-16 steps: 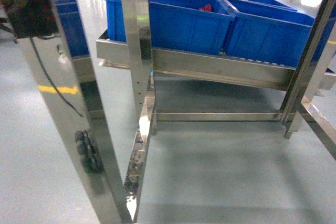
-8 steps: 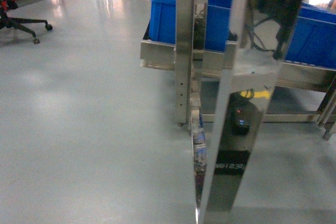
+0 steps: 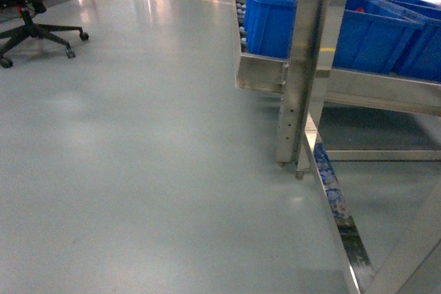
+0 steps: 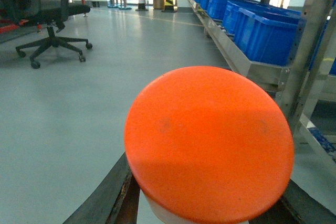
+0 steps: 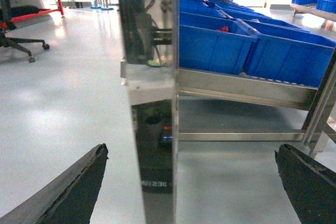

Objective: Pick capacitor and pack into box

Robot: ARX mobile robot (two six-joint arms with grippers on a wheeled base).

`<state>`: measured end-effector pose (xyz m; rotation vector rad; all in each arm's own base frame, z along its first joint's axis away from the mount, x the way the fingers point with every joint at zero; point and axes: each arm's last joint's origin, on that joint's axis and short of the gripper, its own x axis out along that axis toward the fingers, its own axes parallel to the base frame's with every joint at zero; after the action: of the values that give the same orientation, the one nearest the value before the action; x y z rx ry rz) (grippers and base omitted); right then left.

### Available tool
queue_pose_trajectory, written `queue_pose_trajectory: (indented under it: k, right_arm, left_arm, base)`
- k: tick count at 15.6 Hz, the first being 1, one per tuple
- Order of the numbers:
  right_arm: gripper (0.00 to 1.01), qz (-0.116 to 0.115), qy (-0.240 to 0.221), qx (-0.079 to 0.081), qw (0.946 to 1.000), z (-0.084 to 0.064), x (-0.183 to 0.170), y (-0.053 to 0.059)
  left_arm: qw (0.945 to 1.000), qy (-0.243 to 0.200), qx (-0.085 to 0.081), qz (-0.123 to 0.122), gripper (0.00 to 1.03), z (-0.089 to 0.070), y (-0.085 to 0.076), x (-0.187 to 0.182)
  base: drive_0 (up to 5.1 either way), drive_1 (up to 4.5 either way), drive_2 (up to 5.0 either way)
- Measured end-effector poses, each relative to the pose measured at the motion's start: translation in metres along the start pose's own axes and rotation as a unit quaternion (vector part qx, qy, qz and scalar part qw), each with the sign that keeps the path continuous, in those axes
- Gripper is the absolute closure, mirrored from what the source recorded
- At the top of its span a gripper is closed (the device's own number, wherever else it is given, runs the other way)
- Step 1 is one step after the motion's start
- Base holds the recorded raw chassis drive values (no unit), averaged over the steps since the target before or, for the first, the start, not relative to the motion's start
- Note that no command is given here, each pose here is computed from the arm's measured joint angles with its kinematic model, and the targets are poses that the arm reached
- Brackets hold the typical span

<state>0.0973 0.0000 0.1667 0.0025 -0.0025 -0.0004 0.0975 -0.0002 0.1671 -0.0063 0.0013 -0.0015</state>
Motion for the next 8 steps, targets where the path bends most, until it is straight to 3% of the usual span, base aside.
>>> queue_pose_trajectory:
  k: [8]
  right_arm:
    - [0.03, 0.000, 0.000, 0.000, 1.0000, 0.0001, 0.0000, 0.0000]
  left_arm:
    - [1.0000, 0.001, 0.000, 0.000, 0.59, -0.0001, 0.0000, 0.0000]
  base:
    - [-4.9, 2.44, 2.4]
